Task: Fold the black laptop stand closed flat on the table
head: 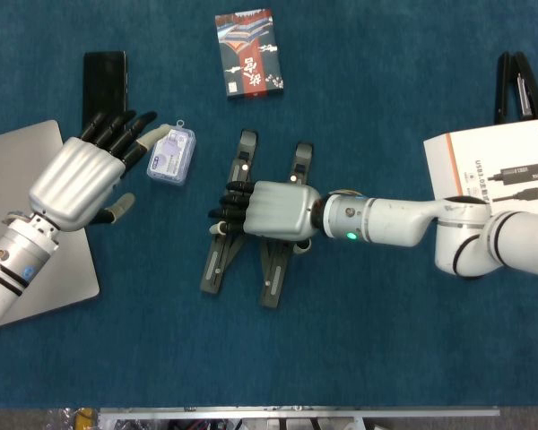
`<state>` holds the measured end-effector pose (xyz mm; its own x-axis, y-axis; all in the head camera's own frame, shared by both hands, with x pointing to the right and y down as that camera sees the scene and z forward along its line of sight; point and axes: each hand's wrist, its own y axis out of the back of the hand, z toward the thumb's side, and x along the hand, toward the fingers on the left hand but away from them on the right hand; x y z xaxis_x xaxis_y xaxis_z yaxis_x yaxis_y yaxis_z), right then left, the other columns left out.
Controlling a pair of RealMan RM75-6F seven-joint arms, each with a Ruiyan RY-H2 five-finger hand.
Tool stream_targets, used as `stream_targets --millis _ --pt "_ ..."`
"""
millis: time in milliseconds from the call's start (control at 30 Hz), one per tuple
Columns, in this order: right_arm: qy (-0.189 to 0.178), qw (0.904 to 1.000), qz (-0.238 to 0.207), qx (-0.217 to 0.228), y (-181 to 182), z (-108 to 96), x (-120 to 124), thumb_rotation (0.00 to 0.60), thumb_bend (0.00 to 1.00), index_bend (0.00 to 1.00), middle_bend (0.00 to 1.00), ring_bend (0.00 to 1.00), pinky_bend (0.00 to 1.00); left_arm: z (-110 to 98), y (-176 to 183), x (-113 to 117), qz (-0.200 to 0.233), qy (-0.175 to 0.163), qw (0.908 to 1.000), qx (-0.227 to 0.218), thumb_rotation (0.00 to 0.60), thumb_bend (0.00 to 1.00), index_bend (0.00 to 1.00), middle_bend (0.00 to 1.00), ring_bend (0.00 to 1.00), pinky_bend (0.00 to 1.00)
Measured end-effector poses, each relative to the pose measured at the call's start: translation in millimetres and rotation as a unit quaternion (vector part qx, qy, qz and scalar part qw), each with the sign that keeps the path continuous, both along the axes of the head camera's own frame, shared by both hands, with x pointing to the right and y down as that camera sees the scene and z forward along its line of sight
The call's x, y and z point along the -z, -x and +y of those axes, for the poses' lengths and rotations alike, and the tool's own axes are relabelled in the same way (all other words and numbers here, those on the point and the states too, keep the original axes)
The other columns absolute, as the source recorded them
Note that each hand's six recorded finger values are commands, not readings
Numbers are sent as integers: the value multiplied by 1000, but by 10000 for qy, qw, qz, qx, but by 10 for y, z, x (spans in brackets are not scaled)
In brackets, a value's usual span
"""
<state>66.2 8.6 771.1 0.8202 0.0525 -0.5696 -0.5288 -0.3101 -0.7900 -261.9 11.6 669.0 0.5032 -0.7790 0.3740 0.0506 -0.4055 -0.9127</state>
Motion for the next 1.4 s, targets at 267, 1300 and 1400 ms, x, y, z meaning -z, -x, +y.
stream_targets --millis 267,1300,1400 --pt "-17 9999 89 71 50 -2 -40 600 0 0 0 0 0 1 26 -1 21 -5 10000 51 600 339 0 0 0 0" --pt "66 9999 128 -24 108 -21 -92 600 0 0 93 0 0 2 35 -4 73 11 9999 83 600 339 0 0 0 0" --pt "72 9999 117 -32 113 -21 -92 600 0 0 118 0 0 3 33 -9 75 20 9999 82 600 339 0 0 0 0"
